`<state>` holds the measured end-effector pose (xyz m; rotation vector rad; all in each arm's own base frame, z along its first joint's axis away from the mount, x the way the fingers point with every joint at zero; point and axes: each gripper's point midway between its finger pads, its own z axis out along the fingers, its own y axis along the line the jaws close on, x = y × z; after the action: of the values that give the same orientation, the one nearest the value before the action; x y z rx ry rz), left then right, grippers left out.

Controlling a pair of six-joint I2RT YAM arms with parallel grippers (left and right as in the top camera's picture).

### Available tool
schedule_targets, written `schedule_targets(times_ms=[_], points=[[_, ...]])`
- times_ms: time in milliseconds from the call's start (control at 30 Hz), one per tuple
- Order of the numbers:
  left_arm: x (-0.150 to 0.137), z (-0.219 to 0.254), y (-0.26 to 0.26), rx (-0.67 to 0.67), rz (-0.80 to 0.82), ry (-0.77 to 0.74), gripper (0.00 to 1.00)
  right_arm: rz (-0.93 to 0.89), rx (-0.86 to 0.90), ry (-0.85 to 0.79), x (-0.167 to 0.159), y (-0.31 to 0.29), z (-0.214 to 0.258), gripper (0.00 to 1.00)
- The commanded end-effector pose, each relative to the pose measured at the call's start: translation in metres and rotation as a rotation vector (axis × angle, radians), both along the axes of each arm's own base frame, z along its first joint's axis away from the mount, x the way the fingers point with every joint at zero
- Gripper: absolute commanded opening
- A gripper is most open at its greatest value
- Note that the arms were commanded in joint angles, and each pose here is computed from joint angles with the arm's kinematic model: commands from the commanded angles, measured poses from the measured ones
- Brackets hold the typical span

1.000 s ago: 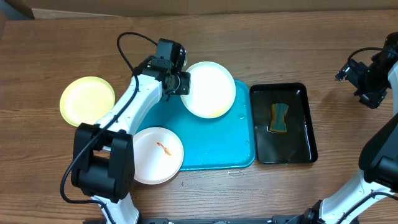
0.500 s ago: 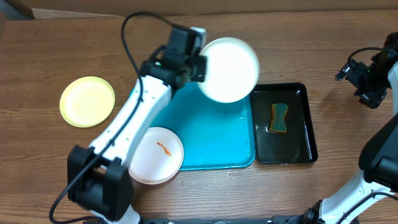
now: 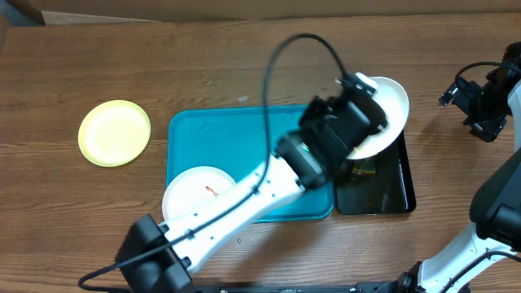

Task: Clean dirty plates on tray and stack at the side
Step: 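Lift the white plate with the left gripper and carry it left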

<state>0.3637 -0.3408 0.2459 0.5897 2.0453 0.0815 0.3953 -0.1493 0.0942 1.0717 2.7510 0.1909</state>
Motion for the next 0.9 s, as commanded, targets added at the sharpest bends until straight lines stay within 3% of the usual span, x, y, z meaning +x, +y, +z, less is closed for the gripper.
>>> schedule_targets(times_ms=[0, 233, 533, 633, 867], points=[[-0.007, 0.029, 0.010, 0.203, 0.128, -0.217, 0.04, -0.003, -0.007, -0.032, 0.004, 0.000, 0.011, 1.00], [-0.031, 0.066, -0.012, 0.257, 0.136, -0.378, 0.04, -0.003, -0.007, -0.032, 0.004, 0.000, 0.011, 1.00], [-0.032, 0.068, -0.016, 0.200, 0.142, -0.382, 0.04, -0.003, -0.007, -0.032, 0.004, 0.000, 0.011, 1.00], [-0.034, 0.049, -0.018, 0.102, 0.141, -0.302, 0.04, -0.003, -0.007, -0.032, 0.004, 0.000, 0.011, 1.00], [-0.040, -0.019, -0.026, -0.129, 0.066, 0.090, 0.04, -0.003, -0.007, -0.032, 0.004, 0.000, 0.011, 1.00]])
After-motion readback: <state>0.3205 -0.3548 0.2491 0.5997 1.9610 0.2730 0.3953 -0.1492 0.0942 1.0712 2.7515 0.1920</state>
